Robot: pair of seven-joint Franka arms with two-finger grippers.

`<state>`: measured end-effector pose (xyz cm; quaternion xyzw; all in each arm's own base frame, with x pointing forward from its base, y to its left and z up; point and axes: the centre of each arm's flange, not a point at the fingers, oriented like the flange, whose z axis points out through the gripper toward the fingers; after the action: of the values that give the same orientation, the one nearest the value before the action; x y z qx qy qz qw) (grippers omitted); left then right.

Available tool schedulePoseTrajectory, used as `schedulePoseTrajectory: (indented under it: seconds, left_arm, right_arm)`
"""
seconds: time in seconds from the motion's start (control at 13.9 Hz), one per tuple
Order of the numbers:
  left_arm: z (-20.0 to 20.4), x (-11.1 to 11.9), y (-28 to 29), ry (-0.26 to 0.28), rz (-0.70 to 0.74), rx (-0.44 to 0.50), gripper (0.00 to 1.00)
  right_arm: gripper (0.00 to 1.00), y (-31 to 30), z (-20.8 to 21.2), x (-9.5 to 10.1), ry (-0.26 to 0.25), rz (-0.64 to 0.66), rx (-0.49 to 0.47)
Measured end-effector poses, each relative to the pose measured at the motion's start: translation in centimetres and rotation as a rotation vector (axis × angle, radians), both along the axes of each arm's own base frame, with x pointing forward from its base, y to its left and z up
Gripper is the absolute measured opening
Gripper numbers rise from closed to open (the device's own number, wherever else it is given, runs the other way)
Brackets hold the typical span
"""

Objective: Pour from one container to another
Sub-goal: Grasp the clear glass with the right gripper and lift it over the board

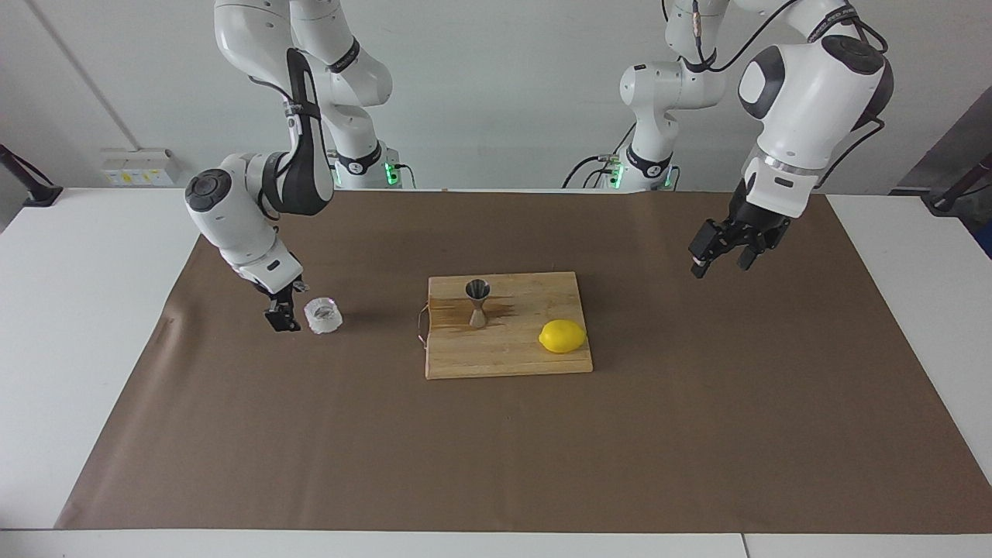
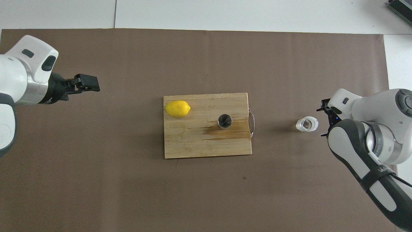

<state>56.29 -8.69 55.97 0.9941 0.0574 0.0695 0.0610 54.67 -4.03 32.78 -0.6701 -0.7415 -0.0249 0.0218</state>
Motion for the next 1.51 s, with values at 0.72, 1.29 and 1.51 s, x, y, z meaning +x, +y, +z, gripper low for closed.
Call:
schedulePoseTrajectory:
  seconds: [0.72, 1.29, 1.51]
  left_arm:
    - [6.8, -2.7, 3.9, 0.122, -0.235, 0.118, 1.0]
    - [6.1, -3.3, 3.8, 0.181, -0.242, 0.123, 1.0]
    - [6.3, -3.0, 3.7, 0.156, -0.241, 0.124, 1.0]
  right_arm:
    - [1.0, 0.9, -5.0, 0.1, 0.005, 0.077, 0.211]
    - [1.0, 1.0, -5.0, 0.1, 0.005, 0.079, 0.211]
    - [0.85, 1.0, -5.0, 0.1, 0.005, 0.08, 0.211]
